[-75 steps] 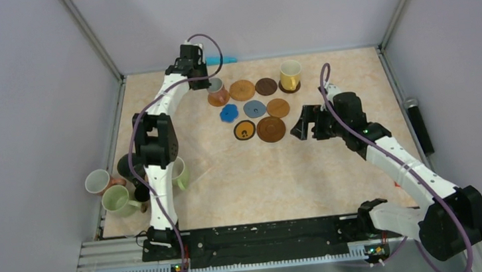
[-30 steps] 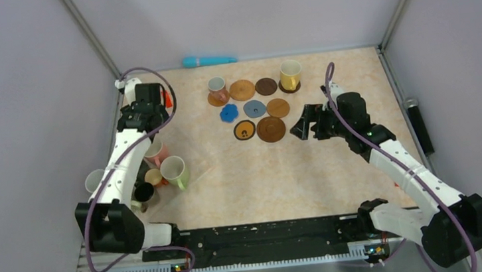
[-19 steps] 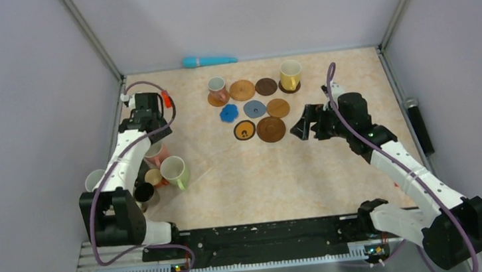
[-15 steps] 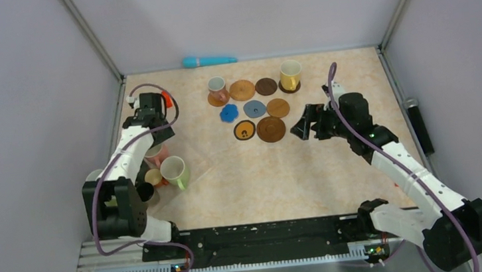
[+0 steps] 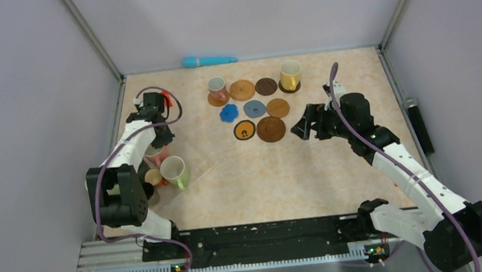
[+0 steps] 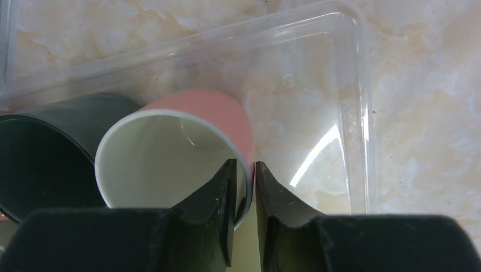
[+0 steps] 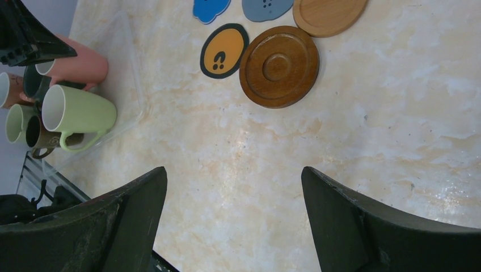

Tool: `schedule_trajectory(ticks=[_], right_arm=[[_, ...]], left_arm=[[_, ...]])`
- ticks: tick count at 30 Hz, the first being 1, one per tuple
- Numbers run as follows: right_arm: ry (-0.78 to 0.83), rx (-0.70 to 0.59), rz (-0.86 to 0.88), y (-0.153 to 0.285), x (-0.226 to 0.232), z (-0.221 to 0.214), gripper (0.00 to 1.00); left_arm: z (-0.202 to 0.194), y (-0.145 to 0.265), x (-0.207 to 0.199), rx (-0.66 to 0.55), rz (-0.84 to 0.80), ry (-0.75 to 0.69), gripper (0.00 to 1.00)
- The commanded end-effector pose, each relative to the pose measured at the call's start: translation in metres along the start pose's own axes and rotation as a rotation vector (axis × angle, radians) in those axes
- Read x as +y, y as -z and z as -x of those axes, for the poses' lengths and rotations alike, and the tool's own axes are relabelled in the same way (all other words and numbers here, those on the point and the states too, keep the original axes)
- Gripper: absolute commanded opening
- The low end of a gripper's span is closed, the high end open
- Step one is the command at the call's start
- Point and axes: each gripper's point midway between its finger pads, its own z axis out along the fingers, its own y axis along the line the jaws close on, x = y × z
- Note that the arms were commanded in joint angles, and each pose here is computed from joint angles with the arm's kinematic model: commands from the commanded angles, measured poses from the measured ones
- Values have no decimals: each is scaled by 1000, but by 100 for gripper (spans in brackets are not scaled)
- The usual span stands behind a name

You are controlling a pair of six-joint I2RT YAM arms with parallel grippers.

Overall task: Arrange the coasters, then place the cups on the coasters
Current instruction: Pick up the cup from the tray.

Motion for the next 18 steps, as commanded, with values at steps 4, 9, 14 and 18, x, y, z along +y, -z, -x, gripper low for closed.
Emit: schedule_trajectory(ticks=[4, 9, 14, 18], right_arm=[[25, -40, 26, 6, 8, 7, 88], [14, -38, 39, 5, 10, 7, 88], [-1, -41, 52, 4, 14, 9, 87], [-21, -37, 67, 1, 16, 8, 87]], left_arm=[[25, 24, 0, -59, -15, -43, 0], [43, 44, -3, -115, -17, -92, 0], [62, 70, -20, -194, -110, -153, 0], [66, 97, -47, -247, -231, -224, 0]])
